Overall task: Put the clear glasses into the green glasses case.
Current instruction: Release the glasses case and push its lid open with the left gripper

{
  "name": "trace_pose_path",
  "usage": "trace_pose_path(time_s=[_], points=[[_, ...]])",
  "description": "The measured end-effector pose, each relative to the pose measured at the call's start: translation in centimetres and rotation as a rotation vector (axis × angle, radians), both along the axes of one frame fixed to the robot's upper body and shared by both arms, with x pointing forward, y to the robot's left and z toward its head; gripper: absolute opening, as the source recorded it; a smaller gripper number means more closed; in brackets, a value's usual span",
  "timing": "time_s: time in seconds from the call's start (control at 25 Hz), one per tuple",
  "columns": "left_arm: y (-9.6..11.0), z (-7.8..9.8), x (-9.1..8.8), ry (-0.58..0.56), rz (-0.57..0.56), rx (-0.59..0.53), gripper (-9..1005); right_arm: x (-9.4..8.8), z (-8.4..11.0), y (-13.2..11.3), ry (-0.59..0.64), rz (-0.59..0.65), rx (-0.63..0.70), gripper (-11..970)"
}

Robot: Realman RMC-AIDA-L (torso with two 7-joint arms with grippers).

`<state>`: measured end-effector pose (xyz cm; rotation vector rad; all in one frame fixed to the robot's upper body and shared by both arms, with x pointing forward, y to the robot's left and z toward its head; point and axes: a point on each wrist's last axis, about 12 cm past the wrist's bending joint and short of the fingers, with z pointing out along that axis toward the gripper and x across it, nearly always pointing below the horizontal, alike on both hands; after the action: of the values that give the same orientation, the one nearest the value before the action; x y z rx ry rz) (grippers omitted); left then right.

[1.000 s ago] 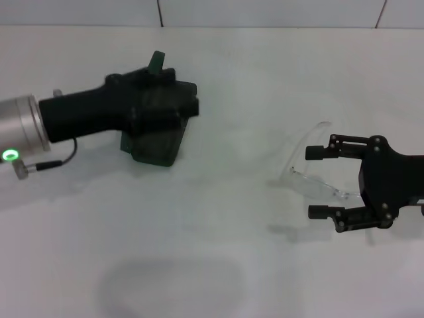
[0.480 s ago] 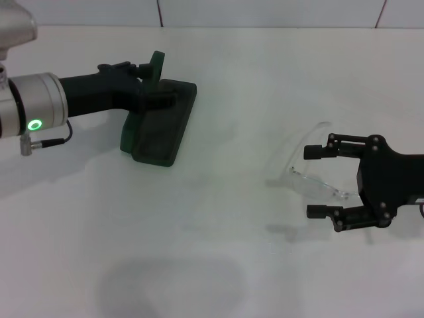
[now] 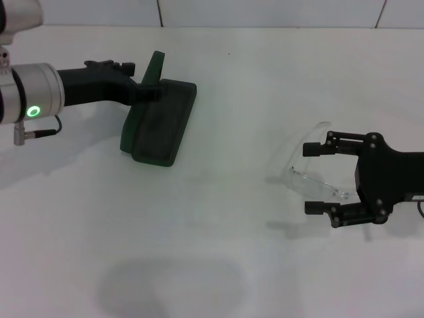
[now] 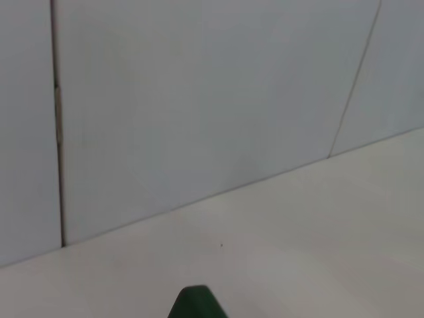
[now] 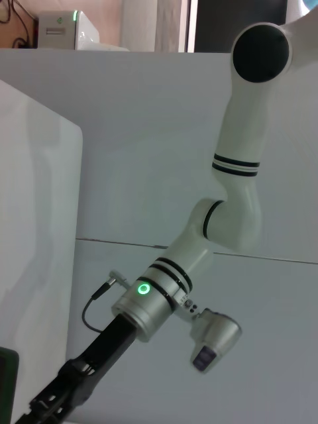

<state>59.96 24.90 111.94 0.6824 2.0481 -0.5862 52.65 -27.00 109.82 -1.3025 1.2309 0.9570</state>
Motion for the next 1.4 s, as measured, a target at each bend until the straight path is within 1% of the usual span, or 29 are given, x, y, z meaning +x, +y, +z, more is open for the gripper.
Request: trace_pose_path(time_s=[0.28, 0.52, 0.72, 1.04, 1.16, 1.4], points=[[-0.5, -0.3, 0.6, 0.021, 0.035, 0.025, 873, 0.0, 0.0, 0.3, -0.029, 0.024, -0.023, 800], [-1.0, -1.0, 1.1, 0.056, 0.075, 0.108, 866, -0.2, -0.1, 0.8, -0.044, 0.045, -0.035, 799], [-1.6, -1.4, 1.1, 0.064, 0.059, 0.142, 861, -0.2, -0.2, 0.9, -0.043, 0.046, -0.034, 798], [-1.7, -1.3, 1.2, 0.059, 0.061, 0.145, 852, -0.5, -0.4, 0.8, -0.035, 0.047, -0.029, 796], [-1.8, -1.4, 1.2, 0.057, 0.052, 0.171, 849, -0.7, -0.5, 0.8, -0.032, 0.046, -0.027, 796], [-2.2, -1.6, 1.4, 0.046, 0.046, 0.208, 642, -1.0, -0.5, 0.8, -0.033, 0.066, -0.026, 794]])
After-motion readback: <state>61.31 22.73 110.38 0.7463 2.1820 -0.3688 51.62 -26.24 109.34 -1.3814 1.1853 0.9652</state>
